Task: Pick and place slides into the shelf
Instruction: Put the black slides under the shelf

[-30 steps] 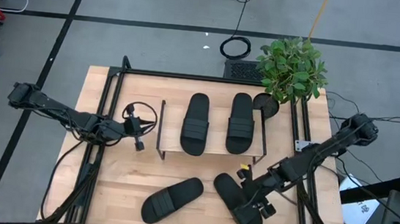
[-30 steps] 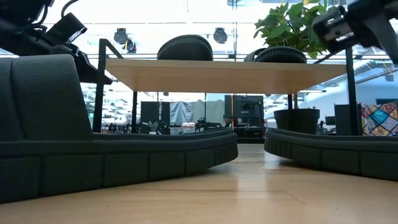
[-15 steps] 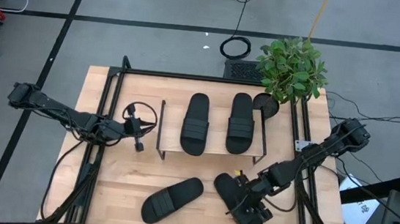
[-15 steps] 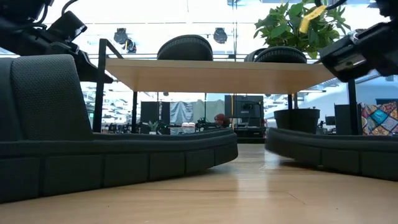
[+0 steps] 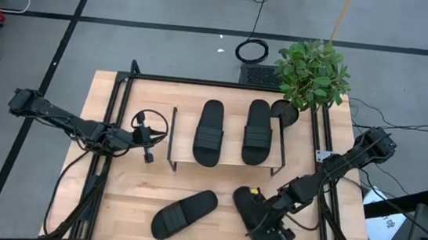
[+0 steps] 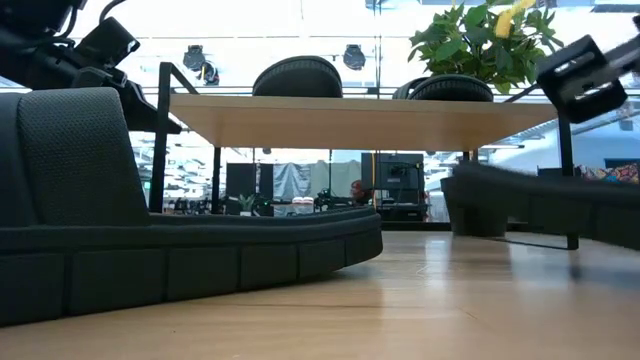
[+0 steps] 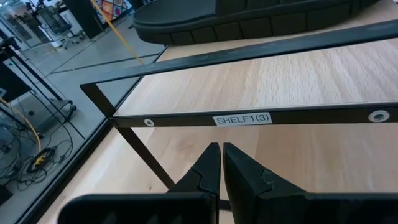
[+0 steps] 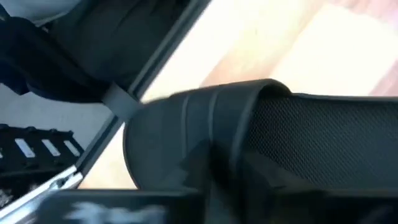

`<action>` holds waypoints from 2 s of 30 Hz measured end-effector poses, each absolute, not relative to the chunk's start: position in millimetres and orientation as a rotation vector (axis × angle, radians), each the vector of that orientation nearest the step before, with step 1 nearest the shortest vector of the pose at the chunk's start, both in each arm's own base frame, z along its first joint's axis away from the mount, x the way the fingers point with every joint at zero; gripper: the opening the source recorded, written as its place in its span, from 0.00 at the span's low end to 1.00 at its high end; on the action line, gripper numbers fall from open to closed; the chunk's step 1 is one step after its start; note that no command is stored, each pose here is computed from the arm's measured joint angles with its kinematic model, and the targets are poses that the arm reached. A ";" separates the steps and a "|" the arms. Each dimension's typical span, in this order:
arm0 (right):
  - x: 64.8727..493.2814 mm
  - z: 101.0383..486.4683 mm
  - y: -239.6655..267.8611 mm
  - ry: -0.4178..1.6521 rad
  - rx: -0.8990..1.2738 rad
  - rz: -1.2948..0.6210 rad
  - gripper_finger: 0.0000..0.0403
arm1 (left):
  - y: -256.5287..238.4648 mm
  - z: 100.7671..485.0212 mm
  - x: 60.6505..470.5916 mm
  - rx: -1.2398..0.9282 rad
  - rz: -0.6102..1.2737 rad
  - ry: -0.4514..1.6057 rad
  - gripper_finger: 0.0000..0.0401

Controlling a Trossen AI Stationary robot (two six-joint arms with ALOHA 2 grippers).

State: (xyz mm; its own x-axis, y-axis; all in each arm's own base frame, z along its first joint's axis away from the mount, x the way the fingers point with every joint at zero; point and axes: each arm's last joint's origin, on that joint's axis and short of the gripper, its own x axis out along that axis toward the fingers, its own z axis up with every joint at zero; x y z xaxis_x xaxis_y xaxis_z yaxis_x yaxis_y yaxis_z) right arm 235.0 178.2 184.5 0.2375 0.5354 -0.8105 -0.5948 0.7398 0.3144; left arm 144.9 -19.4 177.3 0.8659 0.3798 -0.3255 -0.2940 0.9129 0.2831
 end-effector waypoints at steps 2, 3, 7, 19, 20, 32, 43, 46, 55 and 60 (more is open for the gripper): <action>236.3 185.6 180.2 1.057 -0.061 0.765 0.04 | -19.4 177.3 144.9 0.229 0.356 0.386 0.05; 237.8 186.2 180.5 1.044 -0.051 0.731 0.04 | -19.4 177.3 144.9 0.229 0.355 0.386 0.05; 246.5 188.1 173.1 1.024 0.028 0.588 0.03 | -19.4 177.3 144.9 0.228 0.355 0.386 0.05; 267.4 183.6 123.4 1.089 0.125 0.342 0.01 | -19.4 177.3 144.9 0.221 0.356 0.385 0.05; 268.6 183.8 121.1 1.087 0.129 0.333 0.01 | -19.4 177.3 144.9 0.221 0.356 0.384 0.05; 270.9 188.7 114.4 1.047 0.088 0.355 0.29 | -19.4 177.2 144.8 0.220 0.356 0.385 0.05; 254.3 222.6 123.8 0.883 0.016 0.337 0.57 | -19.4 177.2 144.8 0.220 0.356 0.384 0.05; 246.2 227.3 135.3 0.860 -0.013 0.374 0.57 | -19.4 177.2 144.9 0.220 0.356 0.385 0.05; 200.9 234.8 196.7 0.748 -0.153 0.329 0.48 | -19.4 177.1 144.8 0.221 0.356 0.386 0.05; 165.0 242.7 225.0 0.573 -0.312 0.182 0.40 | -19.4 177.1 144.8 0.221 0.356 0.386 0.05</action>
State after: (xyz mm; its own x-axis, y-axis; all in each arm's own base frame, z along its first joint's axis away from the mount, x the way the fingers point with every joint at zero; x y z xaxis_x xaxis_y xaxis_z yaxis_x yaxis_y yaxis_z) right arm 165.0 225.0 242.7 0.8258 0.0824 -0.5579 -0.2547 0.9371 -0.2385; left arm 144.8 -19.4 177.1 0.8657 0.3788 -0.3271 -0.2958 0.9144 0.2762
